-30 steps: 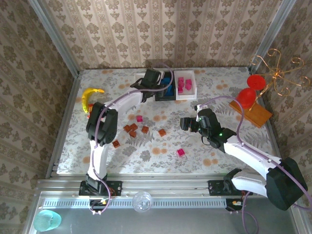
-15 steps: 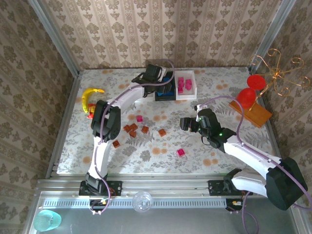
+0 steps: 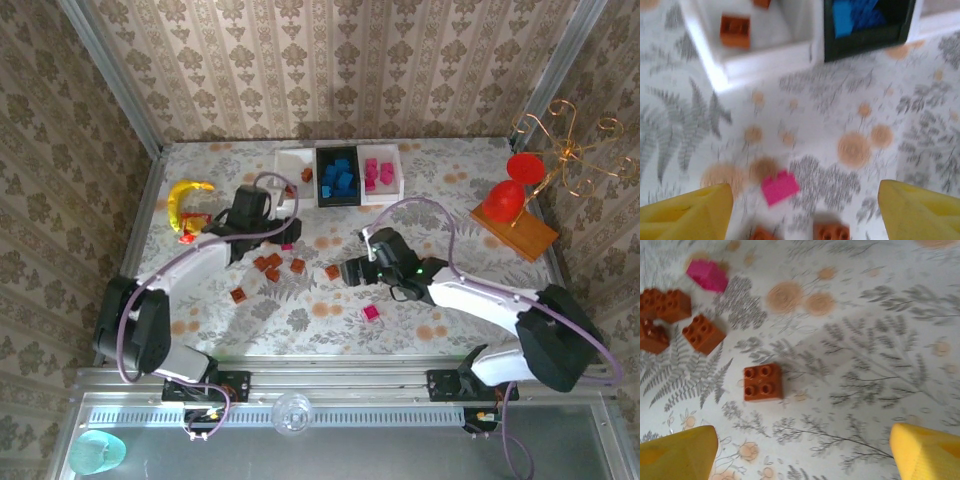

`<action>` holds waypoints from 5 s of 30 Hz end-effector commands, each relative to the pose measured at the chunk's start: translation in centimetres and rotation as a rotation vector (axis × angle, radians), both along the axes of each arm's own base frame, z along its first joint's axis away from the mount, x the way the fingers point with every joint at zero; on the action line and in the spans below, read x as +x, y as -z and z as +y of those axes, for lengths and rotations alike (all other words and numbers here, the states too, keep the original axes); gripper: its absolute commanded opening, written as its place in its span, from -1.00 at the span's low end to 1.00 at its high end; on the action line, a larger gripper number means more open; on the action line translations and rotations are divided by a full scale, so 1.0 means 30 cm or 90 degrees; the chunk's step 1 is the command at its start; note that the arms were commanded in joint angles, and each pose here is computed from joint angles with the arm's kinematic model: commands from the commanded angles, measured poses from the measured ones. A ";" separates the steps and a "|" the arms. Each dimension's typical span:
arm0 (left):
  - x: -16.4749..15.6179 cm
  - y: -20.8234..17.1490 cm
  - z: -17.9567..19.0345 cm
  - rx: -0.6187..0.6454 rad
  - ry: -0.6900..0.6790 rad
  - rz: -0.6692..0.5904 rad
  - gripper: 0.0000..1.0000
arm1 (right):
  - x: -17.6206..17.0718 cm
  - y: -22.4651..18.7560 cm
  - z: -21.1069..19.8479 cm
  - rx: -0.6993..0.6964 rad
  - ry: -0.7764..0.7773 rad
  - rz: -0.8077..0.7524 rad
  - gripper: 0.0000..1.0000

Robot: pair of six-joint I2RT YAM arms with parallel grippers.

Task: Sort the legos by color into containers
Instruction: Pick up the lego from the center of the table, then place the lego in the container, then pick up the lego from the middle-left of the table, then place the lego in the container.

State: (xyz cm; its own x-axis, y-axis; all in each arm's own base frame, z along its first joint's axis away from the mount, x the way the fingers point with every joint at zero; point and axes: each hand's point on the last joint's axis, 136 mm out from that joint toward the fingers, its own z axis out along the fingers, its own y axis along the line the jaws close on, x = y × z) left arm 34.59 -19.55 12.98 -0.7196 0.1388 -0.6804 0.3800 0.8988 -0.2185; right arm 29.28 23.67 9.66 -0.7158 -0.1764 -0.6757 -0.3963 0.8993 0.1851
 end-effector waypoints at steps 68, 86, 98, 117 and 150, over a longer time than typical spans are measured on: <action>-0.171 0.123 0.282 -0.059 -0.166 0.071 0.65 | 0.809 -0.384 0.379 0.133 0.006 -0.211 0.35; -0.252 0.250 0.144 0.062 -0.045 0.139 0.53 | 0.475 -0.262 0.125 0.110 0.050 -0.155 0.52; -0.221 0.296 0.084 0.093 0.000 0.140 0.39 | 0.452 -0.221 0.098 0.106 0.063 -0.137 0.54; -0.183 0.210 0.032 0.047 -0.014 0.061 -0.22 | 0.167 -0.192 0.138 0.186 -0.090 -0.067 0.62; 0.578 -0.044 -0.020 0.003 -0.084 -0.054 -0.25 | 0.139 -0.166 0.032 0.099 0.019 -0.108 1.00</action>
State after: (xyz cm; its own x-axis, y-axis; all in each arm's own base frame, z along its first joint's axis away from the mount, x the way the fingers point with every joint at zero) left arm 50.98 -19.11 14.48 -0.6591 0.0019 -0.7521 0.2281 0.9534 -0.1976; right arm 33.29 25.77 14.27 -0.5938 -0.0644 -0.8020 -0.4532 0.8504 0.2673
